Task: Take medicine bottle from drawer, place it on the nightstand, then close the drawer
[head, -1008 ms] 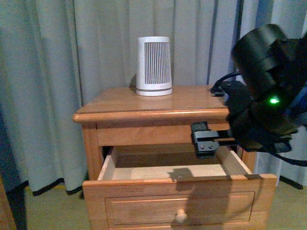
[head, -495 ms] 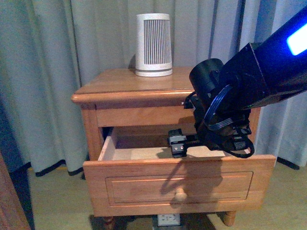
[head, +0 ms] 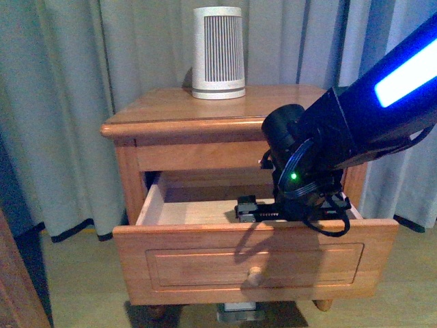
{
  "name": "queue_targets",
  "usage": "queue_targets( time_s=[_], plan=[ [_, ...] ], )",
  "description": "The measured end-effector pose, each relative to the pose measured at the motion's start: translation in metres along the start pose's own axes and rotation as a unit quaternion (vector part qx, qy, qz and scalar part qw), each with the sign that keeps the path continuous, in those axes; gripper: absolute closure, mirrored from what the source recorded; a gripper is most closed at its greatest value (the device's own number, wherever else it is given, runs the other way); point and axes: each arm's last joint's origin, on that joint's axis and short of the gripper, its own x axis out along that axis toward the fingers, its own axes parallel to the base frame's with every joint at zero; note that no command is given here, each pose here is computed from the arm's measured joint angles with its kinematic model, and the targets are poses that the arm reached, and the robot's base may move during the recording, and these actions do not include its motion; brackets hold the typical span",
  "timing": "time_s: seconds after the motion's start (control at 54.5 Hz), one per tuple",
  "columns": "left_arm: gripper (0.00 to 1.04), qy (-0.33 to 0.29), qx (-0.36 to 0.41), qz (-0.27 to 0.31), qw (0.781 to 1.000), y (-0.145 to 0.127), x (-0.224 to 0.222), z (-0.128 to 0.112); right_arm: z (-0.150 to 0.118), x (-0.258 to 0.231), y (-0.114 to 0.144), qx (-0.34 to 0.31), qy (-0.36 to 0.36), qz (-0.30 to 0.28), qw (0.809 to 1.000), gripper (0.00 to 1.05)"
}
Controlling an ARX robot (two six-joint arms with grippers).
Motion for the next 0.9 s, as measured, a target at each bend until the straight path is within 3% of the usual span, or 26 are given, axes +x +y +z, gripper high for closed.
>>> queue_targets(
  time_s=[0.422,0.825,0.898],
  plan=[
    [0.07,0.000,0.000,0.000,1.000,0.0000,0.0000,0.0000,-0.0005,0.0081,0.0034,0.004,-0.004,-0.004,1.000,0.07],
    [0.07,0.000,0.000,0.000,1.000,0.0000,0.0000,0.0000,-0.0004,0.0087,0.0041,0.003,-0.004,-0.006,1.000,0.67],
    [0.07,0.000,0.000,0.000,1.000,0.0000,0.0000,0.0000,0.0001,0.0084,0.0041,0.003,-0.005,-0.007,1.000,0.74]
  ],
)
